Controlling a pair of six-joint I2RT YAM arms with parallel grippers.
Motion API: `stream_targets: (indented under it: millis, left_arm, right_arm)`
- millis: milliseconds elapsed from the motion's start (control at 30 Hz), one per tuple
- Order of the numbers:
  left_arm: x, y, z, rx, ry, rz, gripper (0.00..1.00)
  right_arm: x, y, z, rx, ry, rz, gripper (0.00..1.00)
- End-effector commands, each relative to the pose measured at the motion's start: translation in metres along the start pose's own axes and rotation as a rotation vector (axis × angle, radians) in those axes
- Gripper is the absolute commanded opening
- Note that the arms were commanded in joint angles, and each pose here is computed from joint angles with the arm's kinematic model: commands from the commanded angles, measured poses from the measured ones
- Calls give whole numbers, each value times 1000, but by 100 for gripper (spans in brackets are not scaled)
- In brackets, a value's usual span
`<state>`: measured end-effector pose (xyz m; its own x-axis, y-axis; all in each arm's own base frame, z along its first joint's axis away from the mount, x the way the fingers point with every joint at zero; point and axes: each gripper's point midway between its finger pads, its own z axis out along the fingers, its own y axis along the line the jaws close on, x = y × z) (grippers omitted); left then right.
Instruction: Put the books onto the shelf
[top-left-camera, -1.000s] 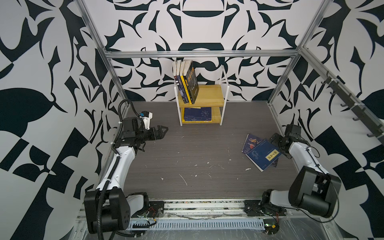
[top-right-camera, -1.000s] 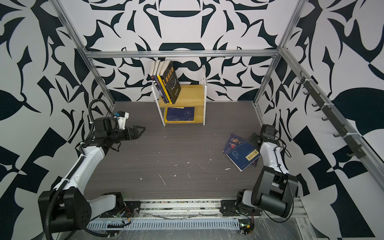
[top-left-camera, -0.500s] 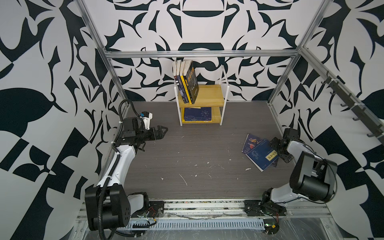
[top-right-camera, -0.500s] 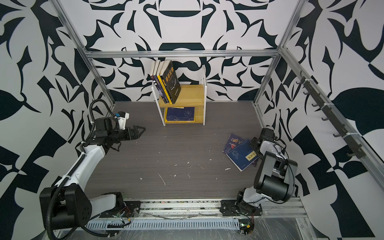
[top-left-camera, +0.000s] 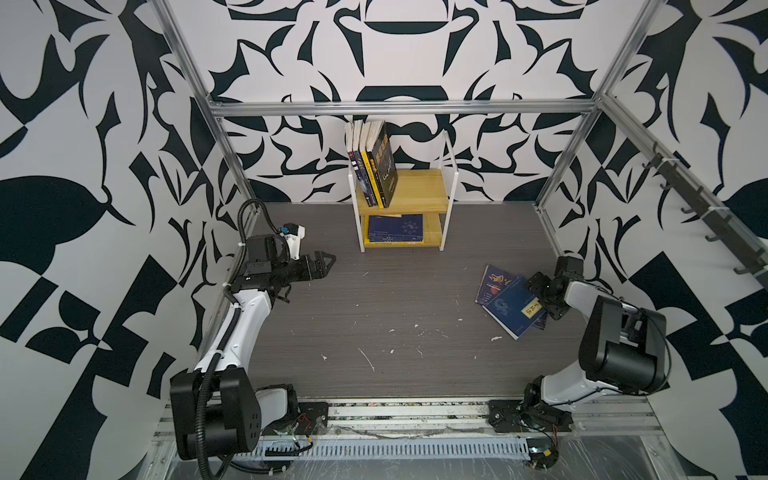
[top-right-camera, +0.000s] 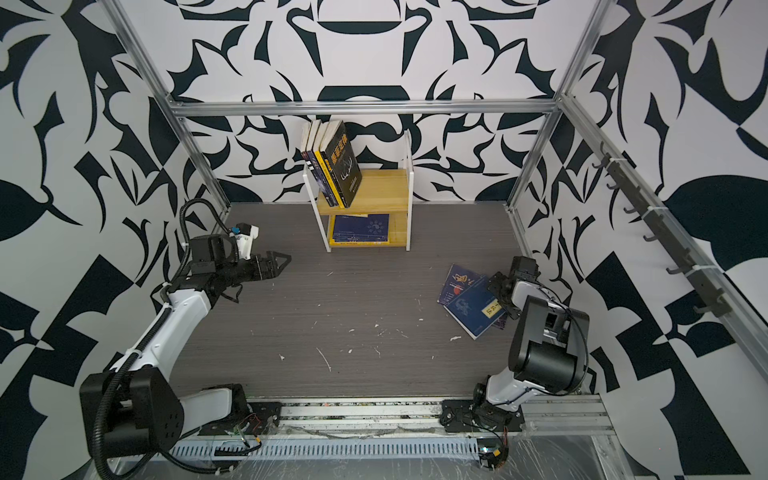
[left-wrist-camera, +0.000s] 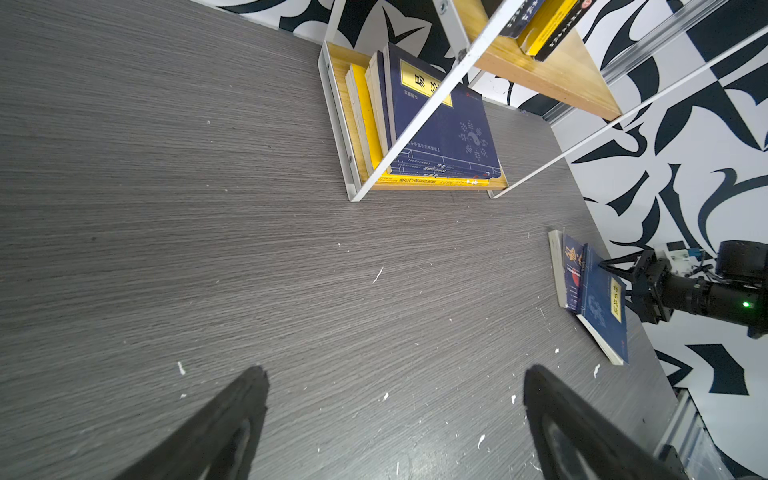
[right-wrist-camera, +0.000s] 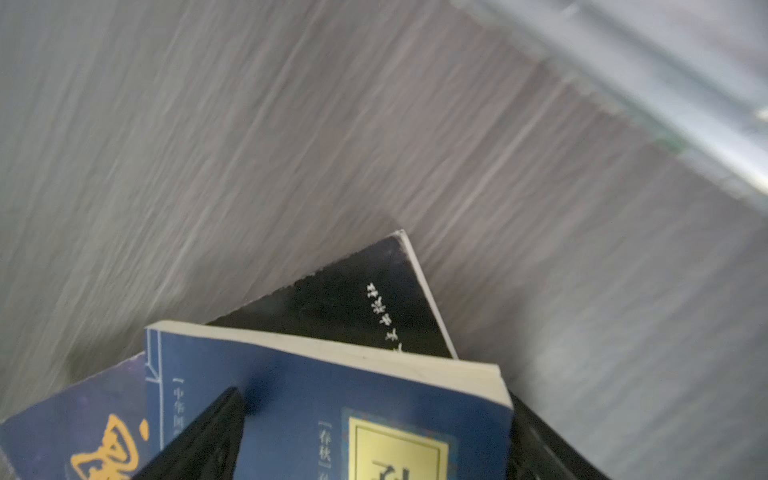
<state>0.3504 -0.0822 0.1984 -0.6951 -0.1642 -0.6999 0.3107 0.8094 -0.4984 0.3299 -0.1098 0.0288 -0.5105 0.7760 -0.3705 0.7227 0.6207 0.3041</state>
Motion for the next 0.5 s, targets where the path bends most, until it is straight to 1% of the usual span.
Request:
stream_targets:
  millis: [0,167,267,400,467]
  left_arm:
    - [-5,-2,-1,11,-12,10,99]
    - [-5,-3,-2,11,-16,14,100]
    - [-4,-5,0,18,-10,14,100]
    - [2,-15,9,43,19,28,100]
    - [8,-22,15,60,42,39,99]
  right_arm:
    - [62,7,4,-13,161,8,90]
    - [112,39,-1,-43,180,-58,89]
    - [138,63,-3,-60,186,-133,88]
    - [164,94,-2,-74,183,-242,88]
    - [175,102,1,-74,201,-271,88]
